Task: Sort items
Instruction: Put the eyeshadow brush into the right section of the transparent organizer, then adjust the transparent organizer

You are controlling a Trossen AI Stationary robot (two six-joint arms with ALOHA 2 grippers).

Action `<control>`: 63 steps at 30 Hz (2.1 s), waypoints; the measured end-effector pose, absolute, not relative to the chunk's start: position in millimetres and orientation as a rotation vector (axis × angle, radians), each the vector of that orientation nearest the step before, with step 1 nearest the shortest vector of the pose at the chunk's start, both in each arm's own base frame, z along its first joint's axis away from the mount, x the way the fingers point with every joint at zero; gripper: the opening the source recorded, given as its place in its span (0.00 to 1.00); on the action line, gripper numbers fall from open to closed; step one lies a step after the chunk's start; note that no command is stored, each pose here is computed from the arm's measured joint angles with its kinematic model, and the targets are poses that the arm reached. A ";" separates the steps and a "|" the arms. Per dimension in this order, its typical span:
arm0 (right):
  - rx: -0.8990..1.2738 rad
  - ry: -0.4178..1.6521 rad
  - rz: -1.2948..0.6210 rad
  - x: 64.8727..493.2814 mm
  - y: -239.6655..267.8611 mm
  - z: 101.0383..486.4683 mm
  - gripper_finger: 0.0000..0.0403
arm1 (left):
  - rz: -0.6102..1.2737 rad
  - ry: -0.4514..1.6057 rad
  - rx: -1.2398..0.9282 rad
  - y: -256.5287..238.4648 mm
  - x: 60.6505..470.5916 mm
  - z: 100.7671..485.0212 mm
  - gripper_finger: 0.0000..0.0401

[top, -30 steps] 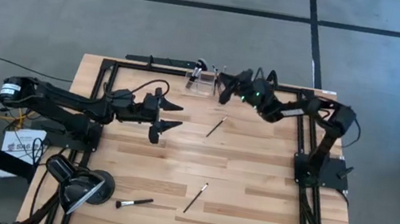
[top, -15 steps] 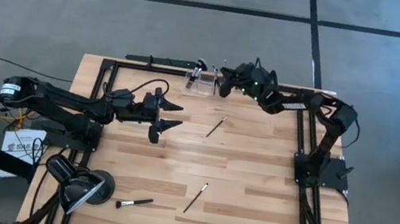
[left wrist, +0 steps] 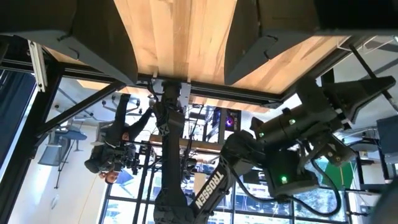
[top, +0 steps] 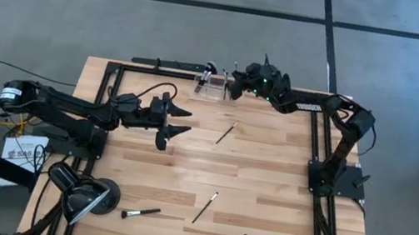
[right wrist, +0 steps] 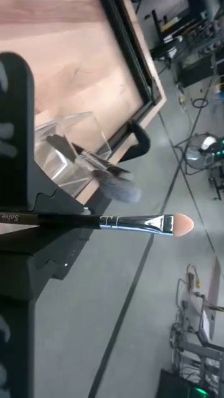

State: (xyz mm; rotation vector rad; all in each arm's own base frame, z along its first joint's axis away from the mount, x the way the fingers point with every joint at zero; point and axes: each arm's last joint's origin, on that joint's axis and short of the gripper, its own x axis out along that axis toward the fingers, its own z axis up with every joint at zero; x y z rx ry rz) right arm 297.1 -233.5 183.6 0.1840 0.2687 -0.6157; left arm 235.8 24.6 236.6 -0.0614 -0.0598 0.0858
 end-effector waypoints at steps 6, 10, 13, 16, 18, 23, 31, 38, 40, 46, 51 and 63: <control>0.207 0.283 -0.614 303.3 -236.6 187.3 0.03 | 0.086 -0.060 -0.065 24.6 235.8 236.6 0.59; 0.289 0.376 -0.587 312.0 -243.4 170.9 0.03 | 0.086 -0.060 -0.065 24.6 235.8 236.7 0.59; 0.314 0.432 -0.576 323.7 -248.1 158.8 0.04 | 0.082 -0.060 -0.066 23.8 235.8 236.7 0.59; 0.312 0.445 -0.564 335.5 -251.8 154.4 0.04 | 0.077 -0.059 -0.066 23.5 235.9 236.6 0.59; 0.313 0.454 -0.557 340.3 -251.8 153.8 0.04 | 0.076 -0.057 -0.066 23.4 235.9 236.3 0.59; 0.313 0.466 -0.549 342.4 -248.3 157.0 0.05 | 0.074 -0.055 -0.064 23.4 235.9 236.2 0.59; 0.334 0.529 -0.554 334.8 -243.6 167.5 0.18 | 0.074 -0.055 -0.063 23.4 235.9 236.3 0.59; 0.317 0.520 -0.547 329.1 -237.5 189.8 0.28 | 0.073 -0.053 -0.080 23.4 236.0 236.0 0.59; 0.313 0.540 -0.539 326.3 -231.2 198.8 0.30 | 0.074 -0.048 -0.084 23.4 236.0 235.5 0.59; 0.318 0.636 -0.460 330.9 -195.8 211.0 0.29 | 0.074 -0.045 -0.085 23.4 236.0 235.2 0.59; 0.304 0.700 -0.375 353.5 -169.7 186.2 0.25 | 0.073 -0.048 -0.109 23.4 236.0 235.4 0.59; 0.306 0.686 -0.551 355.2 -205.4 143.5 0.18 | 0.072 -0.048 -0.135 23.3 236.0 235.3 0.59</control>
